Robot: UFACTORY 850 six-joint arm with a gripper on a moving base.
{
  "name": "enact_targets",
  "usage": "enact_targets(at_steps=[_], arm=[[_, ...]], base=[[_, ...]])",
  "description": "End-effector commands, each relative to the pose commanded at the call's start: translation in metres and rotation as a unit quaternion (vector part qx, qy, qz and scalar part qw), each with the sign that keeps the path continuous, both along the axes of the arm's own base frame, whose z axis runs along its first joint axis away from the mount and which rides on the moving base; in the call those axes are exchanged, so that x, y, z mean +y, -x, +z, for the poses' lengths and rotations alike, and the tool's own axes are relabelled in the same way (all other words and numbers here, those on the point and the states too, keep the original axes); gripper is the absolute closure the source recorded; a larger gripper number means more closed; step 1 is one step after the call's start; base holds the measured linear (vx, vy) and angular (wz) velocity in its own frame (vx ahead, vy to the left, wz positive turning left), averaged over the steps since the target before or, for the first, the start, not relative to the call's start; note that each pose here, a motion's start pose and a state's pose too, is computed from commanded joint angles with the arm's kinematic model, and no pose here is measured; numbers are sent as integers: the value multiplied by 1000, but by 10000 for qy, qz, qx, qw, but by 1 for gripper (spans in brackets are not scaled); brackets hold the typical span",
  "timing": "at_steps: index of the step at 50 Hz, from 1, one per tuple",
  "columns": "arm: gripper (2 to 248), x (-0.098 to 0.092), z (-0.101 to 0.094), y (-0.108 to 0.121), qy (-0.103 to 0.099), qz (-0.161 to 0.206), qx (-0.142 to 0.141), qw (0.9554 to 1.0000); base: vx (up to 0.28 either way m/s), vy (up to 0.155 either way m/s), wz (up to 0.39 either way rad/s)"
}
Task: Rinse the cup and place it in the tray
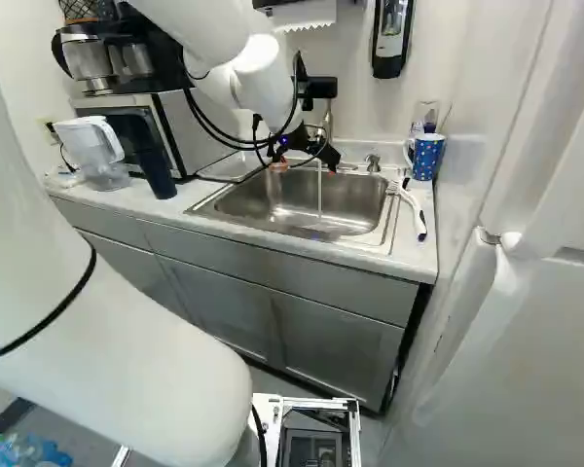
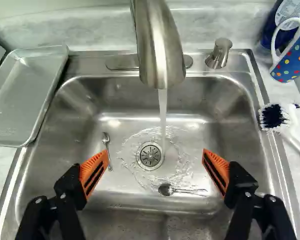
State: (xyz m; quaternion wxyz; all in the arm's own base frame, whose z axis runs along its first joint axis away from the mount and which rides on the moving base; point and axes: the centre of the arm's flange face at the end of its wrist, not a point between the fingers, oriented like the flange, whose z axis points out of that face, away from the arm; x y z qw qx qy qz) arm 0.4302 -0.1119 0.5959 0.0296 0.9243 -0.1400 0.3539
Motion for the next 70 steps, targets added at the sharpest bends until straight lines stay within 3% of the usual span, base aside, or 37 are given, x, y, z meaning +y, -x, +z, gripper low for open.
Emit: enact_targets(at_steps=[26, 70], arm=[[3, 9, 0, 1, 1, 96, -3, 10000], [3, 67, -1, 6, 4, 739, -22, 9973]], base=[[0, 0, 0], [0, 0, 0]])
